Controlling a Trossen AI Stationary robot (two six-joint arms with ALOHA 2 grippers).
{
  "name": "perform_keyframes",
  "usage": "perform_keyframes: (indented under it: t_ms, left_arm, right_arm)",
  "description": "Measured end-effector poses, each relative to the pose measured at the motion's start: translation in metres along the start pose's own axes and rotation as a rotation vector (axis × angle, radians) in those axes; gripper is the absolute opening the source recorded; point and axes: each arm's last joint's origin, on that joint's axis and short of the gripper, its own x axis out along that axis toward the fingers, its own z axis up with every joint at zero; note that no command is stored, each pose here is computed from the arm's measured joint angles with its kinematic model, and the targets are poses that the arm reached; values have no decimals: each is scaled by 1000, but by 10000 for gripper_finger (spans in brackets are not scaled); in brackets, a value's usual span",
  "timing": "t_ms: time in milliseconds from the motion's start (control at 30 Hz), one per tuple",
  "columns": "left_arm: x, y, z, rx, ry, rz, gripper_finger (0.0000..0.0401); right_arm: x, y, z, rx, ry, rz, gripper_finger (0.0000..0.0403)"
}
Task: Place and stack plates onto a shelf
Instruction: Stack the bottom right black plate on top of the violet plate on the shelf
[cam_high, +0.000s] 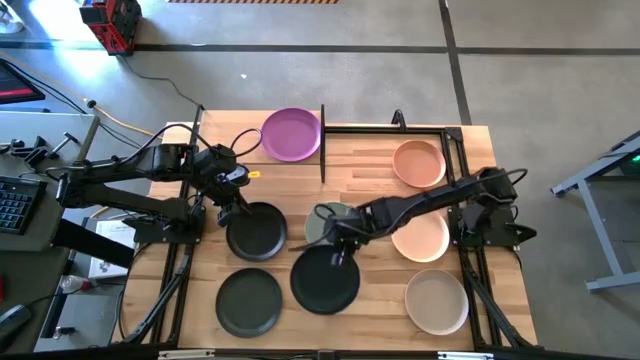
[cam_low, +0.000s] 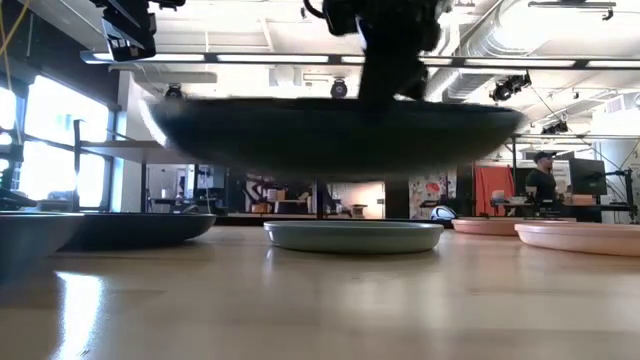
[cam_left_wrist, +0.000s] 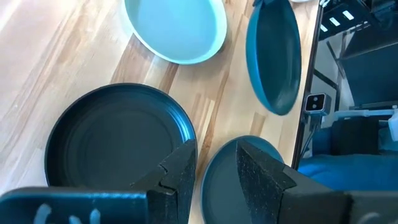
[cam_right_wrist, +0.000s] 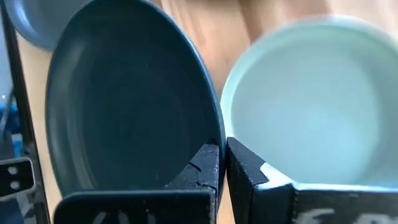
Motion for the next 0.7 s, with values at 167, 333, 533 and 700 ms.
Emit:
perform_keyframes:
  t_ms: [167, 333, 533, 700]
  left_arm:
    - [0, 1, 1, -60, -24, 43, 103]
    - [0, 2, 1, -144, -43, 75, 104]
    - [0, 3, 2, -242, -64, 98, 104]
    - [0, 4, 2, -326, -92, 134, 104]
  right_arm:
    - [-23, -15, 28, -23, -58, -10, 0]
    - [-56, -40, 56, -30, -95, -64, 0]
    - [-103, -80, 89, -35, -210, -131, 0]
    - [-139, -118, 110, -37, -323, -190, 0]
